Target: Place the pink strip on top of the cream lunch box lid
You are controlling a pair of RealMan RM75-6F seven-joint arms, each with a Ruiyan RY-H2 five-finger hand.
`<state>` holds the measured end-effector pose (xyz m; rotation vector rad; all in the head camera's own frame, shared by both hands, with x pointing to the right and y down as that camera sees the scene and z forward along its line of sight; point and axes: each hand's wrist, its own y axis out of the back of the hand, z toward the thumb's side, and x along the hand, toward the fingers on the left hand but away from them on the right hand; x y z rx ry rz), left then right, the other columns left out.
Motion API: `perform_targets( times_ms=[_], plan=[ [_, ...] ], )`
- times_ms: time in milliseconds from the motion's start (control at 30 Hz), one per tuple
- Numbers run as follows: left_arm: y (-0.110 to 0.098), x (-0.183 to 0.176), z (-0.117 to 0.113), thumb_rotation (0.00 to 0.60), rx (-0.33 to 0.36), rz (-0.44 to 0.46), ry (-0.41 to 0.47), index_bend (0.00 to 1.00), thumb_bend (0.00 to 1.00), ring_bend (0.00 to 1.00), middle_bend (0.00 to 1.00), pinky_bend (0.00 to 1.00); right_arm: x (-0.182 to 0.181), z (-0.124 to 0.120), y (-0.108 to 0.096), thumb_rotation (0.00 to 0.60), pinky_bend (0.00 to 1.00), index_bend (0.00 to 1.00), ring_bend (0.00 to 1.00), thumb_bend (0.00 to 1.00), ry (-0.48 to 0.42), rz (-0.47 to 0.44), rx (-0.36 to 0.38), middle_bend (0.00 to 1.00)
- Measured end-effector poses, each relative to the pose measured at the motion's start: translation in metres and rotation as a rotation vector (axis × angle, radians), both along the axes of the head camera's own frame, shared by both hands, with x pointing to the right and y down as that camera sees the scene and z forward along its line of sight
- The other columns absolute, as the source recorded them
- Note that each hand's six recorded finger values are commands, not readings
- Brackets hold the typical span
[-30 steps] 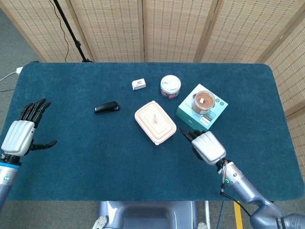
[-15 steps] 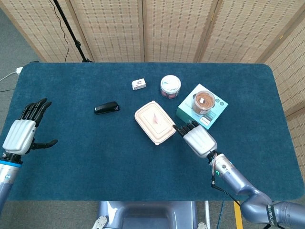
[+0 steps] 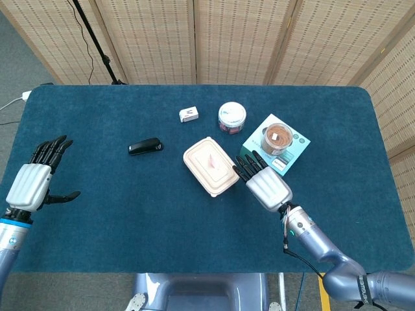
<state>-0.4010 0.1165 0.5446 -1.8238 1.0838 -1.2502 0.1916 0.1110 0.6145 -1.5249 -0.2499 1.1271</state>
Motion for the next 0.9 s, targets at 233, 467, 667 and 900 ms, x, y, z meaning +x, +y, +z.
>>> perform_targets(
  times_ms=[233,467,667,900],
  plan=[
    [0.001,0.0,0.001,0.6,-0.005,0.005,-0.002,0.0,0.0,0.0,0.0,0.0,-0.018,0.012,-0.01,0.6,0.0,0.14,0.0,0.8,-0.005,-0.028,0.008,0.0],
    [0.001,-0.001,0.001,0.6,-0.005,0.003,-0.002,0.0,0.0,0.0,0.0,0.0,-0.031,0.019,-0.015,0.6,0.0,0.22,0.0,0.81,-0.063,-0.011,-0.041,0.0],
    [0.002,-0.001,0.001,0.6,-0.007,0.004,0.0,0.0,0.0,0.0,0.0,0.0,-0.044,0.028,-0.019,0.6,0.0,0.22,0.0,0.81,-0.129,0.012,-0.128,0.0],
    [0.002,-0.001,0.001,0.6,-0.008,0.006,0.001,0.0,0.0,0.0,0.0,0.0,-0.06,0.037,-0.028,0.6,0.0,0.23,0.0,0.81,-0.16,0.013,-0.139,0.0]
  ],
)
